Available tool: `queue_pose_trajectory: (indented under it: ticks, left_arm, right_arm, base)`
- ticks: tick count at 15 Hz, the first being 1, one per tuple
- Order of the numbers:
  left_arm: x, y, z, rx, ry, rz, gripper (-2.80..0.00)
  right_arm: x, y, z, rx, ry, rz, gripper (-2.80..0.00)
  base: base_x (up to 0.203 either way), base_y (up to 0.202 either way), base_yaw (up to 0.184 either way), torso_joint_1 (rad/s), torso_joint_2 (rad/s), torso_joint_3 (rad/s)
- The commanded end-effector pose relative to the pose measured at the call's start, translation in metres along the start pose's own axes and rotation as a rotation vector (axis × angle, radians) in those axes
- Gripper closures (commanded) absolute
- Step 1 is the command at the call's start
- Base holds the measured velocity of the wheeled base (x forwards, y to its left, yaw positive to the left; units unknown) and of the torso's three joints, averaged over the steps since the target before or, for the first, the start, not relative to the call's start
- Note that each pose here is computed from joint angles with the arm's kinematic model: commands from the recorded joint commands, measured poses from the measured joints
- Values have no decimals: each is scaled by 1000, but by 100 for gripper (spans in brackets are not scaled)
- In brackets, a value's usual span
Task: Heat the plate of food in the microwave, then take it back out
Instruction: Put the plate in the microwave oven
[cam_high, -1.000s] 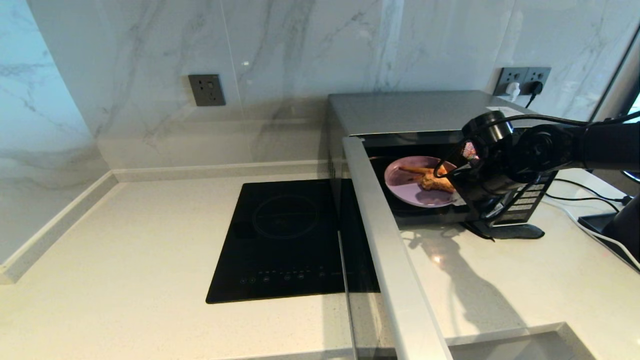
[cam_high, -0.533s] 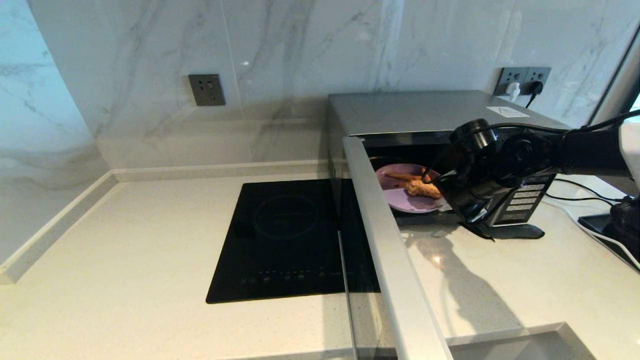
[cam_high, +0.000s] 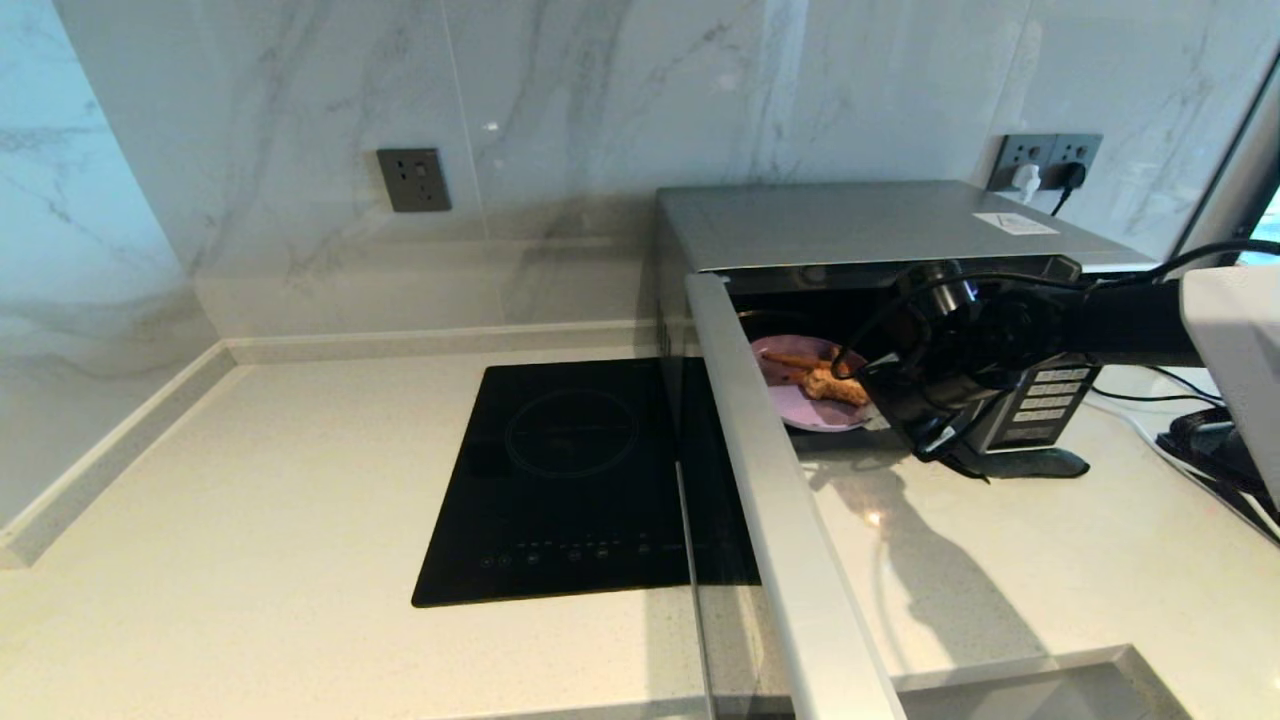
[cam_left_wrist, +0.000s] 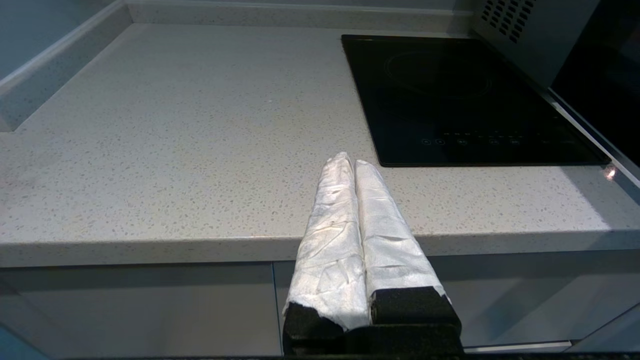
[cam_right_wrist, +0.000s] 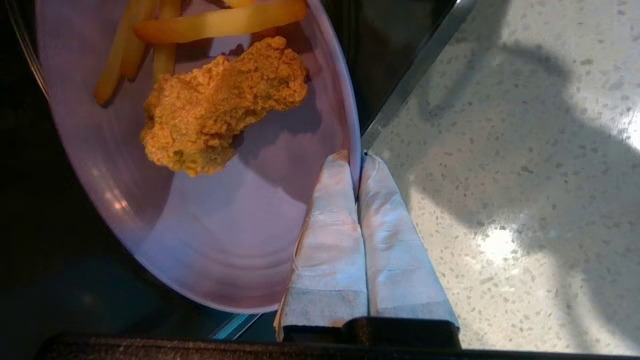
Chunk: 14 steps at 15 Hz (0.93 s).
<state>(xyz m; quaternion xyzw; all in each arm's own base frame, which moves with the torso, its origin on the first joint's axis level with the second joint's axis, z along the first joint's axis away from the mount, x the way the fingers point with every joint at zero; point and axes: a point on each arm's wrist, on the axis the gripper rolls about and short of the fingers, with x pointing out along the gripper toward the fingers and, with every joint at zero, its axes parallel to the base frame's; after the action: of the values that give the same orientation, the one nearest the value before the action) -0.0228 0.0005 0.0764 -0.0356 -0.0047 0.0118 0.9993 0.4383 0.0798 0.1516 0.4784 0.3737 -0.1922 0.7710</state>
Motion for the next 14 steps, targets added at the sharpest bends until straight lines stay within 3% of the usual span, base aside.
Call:
queue_pose_trajectory:
  ticks: [1,3,4,10,14]
  left_arm:
    - [0,0,0,-1,1,1,0]
    - [0,0,0,-1,1,1,0]
    - [0,0,0,-1,1,1,0]
    - [0,0,0,-1,1,1,0]
    - [0,0,0,-1,1,1,0]
  right_arm:
    - [5,-3,2,-5,2,-14,0]
    - [5,-2,4,-5,-2,-12,0]
    - [5,-2,4,-6,-4,-13,-280]
    - [-22,0,8,-22,-21,19,-280]
    - [-72,-5,10,-17,-41,57,-280]
  base:
    - [0,0,0,0,0,0]
    - [0,0,0,0,0,0]
    - [0,0,0,0,0,0]
    - [0,0,0,0,0,0]
    - [0,0,0,0,0,0]
